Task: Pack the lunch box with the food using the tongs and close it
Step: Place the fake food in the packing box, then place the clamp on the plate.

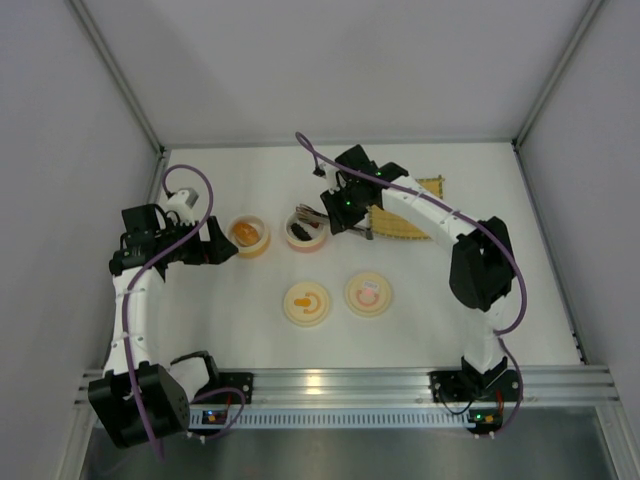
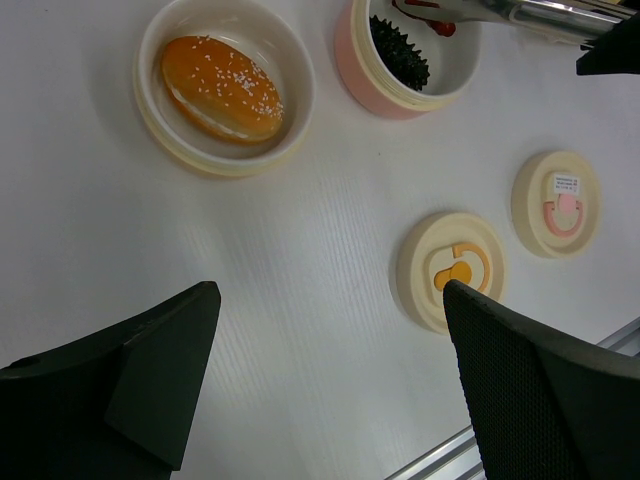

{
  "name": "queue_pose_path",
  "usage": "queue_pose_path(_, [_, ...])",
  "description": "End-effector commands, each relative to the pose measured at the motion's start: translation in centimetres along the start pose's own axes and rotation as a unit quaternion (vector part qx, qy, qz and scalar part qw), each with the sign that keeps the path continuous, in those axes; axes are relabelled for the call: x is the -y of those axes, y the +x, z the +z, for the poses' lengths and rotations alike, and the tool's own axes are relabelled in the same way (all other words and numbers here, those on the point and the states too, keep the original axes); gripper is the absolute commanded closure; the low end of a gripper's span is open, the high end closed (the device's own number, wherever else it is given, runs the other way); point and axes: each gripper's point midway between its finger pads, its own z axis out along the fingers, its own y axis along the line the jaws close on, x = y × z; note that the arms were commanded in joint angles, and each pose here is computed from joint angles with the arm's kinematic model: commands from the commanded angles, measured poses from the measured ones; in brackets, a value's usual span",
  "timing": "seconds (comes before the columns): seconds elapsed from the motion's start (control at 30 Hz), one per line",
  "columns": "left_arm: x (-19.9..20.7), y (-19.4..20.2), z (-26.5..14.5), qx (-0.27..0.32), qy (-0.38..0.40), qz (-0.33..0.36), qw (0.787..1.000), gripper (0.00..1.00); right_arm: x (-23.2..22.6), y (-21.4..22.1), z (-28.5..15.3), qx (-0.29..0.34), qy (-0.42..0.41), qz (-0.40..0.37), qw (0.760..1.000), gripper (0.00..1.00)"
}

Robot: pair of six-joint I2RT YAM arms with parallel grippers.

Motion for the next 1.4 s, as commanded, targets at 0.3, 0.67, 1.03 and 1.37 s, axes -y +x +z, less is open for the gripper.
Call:
queue_pose_path(0.3, [0.0, -1.2, -0.2, 0.022, 0.0, 0.022, 1.0, 0.02, -0.8, -1.5, -0.7, 0.03, -0.003, -0.023, 0.999, 0.67])
queue_pose_path(0.67, [0.1, -1.5, -0.5, 0.026, -0.001, 0.027, 0.999, 0.02, -1.2, -2.9, -4.6, 0.065, 0.004, -0.052, 0.997, 0.62])
queue_pose_path(1.03, [0.7, -1.6, -1.8, 0.039, -0.01, 0.058, 0.998, 0.02, 8.1, -0.9, -16.8, 0.144, 0.082, 0.008, 0.986, 0.65])
queue_pose_path(1.37, [1.3, -1.9, -1.9, 0.047, 0.002, 0.054, 0.997, 0.02, 16.8, 9.3, -20.4, 0.125, 0.19, 0.094, 0.969, 0.68])
